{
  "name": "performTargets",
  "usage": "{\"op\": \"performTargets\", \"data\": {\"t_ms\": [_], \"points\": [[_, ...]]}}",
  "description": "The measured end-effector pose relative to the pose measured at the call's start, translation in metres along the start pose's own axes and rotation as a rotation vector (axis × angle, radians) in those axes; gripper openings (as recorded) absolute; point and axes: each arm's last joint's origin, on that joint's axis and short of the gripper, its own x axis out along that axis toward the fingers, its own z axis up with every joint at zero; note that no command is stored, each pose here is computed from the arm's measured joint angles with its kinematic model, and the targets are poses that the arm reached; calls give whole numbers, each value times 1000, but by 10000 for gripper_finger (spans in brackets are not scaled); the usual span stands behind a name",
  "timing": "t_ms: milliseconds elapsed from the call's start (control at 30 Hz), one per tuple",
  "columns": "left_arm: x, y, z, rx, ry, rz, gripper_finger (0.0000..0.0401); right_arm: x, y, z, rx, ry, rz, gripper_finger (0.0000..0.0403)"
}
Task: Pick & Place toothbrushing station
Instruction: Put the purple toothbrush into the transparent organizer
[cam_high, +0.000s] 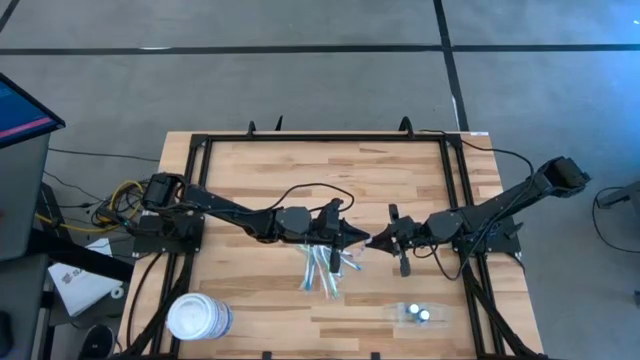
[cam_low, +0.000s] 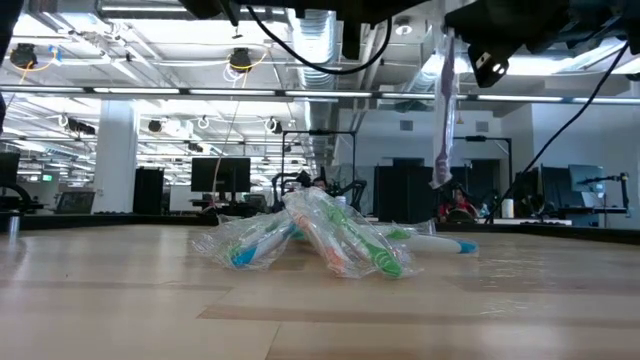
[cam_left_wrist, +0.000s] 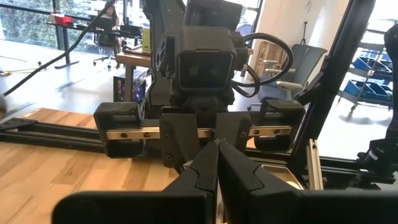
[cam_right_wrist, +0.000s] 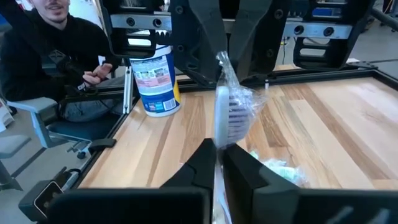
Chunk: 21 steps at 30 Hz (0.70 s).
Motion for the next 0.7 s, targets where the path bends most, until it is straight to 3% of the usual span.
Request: {"op": "performTargets", "data": {"t_ms": [400,700], "points": [[-4,-1,9,13,-15,0,33,-3,3,0,-5,8,15,3],[-14,-2,14,45,26,0,62,-30,15,12,-15,-18,107,1]]}}
